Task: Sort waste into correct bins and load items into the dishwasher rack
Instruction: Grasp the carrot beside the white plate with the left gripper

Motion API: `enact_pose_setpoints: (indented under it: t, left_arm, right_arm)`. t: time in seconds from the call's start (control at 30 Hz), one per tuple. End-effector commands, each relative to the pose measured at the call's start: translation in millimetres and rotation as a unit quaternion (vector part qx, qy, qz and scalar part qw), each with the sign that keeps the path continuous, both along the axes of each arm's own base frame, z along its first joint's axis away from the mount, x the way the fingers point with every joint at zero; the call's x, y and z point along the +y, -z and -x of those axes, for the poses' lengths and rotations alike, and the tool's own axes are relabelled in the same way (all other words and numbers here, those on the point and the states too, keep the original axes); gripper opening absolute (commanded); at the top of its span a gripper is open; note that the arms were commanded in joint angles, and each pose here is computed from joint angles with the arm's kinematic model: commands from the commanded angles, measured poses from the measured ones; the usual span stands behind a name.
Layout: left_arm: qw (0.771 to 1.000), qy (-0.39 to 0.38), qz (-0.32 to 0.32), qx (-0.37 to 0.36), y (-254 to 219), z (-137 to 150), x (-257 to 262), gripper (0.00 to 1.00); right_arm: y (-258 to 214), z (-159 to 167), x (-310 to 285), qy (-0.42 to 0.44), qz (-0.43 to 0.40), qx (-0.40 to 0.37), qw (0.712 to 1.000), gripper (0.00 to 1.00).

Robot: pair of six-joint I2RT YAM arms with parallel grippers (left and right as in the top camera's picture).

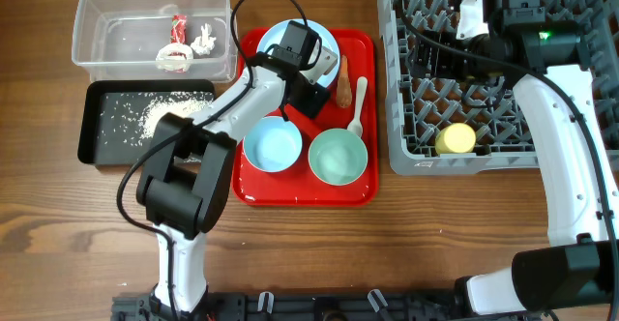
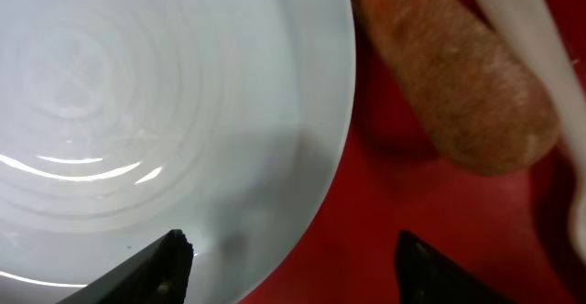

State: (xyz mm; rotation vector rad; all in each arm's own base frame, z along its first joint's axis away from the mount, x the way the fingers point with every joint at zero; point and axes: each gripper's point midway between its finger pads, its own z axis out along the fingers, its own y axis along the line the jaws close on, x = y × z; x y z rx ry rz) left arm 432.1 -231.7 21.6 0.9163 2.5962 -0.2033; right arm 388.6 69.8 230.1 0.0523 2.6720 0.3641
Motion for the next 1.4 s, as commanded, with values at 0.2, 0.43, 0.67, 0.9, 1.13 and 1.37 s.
enact_pose_setpoints:
  t: [0.2,0.43,0.67,0.9,1.13,1.37]
  left_arm:
    - [0.999,-0.009,0.02,-0.025,-6.7,-4.4,-33.9,0.68]
    - [0.972,-0.197,0.119,-0.035,-42.1,-29.5,-61.5,0.59]
    - [0.897,-0.373,0.23,0.061,-45.1,-24.1,-78.3,0.63]
    - [0.894,-0.391,0.214,0.041,-20.8,-20.2,-94.0,0.57]
    - [0.894,-0.404,0.19,0.022,-7.1,-22.5,-86.9,0.5]
    - [0.897,-0.405,0.176,0.031,19.9,-20.6,-87.9,0.39]
  right_arm:
    - [3.0,-5.8,3.3,-0.011,-0.004,-0.005,1.0,1.0]
    - [1.4,-6.5,7.3,-0.016,-0.015,-0.007,1.0,1.0]
    - [1.0,-5.7,9.6,-0.02,-0.021,-0.006,1.0,1.0]
    - [0.5,-2.9,14.9,-0.024,-0.037,0.0,0.999,1.0]
    - [1.0,-1.7,14.8,-0.024,-0.037,0.003,0.999,1.0]
    - [1.5,-0.9,14.6,-0.027,-0.035,0.004,0.999,1.0]
